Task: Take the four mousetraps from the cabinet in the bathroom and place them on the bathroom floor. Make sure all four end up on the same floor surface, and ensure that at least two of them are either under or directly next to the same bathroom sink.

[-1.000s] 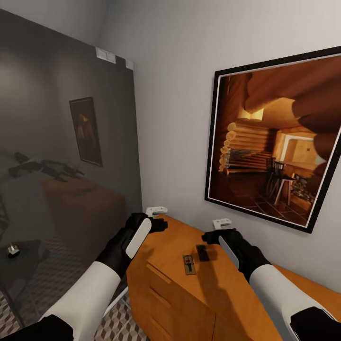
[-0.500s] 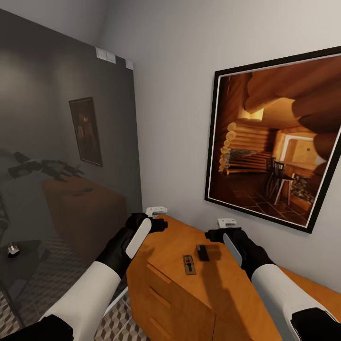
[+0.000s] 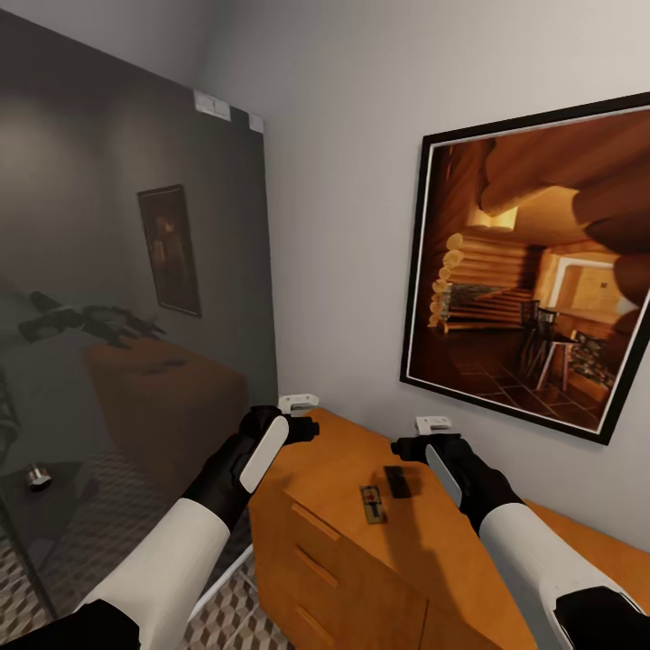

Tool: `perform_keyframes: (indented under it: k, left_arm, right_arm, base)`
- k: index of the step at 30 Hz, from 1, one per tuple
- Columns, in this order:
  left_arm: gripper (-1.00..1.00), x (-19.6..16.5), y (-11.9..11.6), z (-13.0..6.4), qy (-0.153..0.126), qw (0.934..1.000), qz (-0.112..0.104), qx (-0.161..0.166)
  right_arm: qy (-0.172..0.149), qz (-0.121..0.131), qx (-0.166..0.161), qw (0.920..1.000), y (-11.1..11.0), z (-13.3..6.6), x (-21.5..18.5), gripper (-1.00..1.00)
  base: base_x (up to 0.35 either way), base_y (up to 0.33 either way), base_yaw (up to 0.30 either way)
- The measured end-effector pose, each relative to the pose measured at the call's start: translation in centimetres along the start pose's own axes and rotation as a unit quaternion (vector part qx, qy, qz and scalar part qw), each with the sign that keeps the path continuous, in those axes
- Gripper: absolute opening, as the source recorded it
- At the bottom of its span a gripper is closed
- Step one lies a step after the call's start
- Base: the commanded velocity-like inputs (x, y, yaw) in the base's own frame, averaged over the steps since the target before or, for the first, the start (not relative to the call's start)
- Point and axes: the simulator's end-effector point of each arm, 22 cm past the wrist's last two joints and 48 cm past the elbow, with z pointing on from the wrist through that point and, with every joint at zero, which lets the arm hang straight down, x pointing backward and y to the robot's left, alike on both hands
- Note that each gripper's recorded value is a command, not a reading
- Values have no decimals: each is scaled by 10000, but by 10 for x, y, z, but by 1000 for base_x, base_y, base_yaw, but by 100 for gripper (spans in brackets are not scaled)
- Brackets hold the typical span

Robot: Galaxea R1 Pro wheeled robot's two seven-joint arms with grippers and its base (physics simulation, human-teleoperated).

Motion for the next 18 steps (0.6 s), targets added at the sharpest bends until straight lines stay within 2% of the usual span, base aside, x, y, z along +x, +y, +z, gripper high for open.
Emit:
perform_keyframes:
  k: [18]
  left_arm:
    - [100,0,0,0,0,10000,0,0]
  right_arm:
    - [-7,-25,33,10000,-1,0,0,100]
  base:
    - [0,9,0]
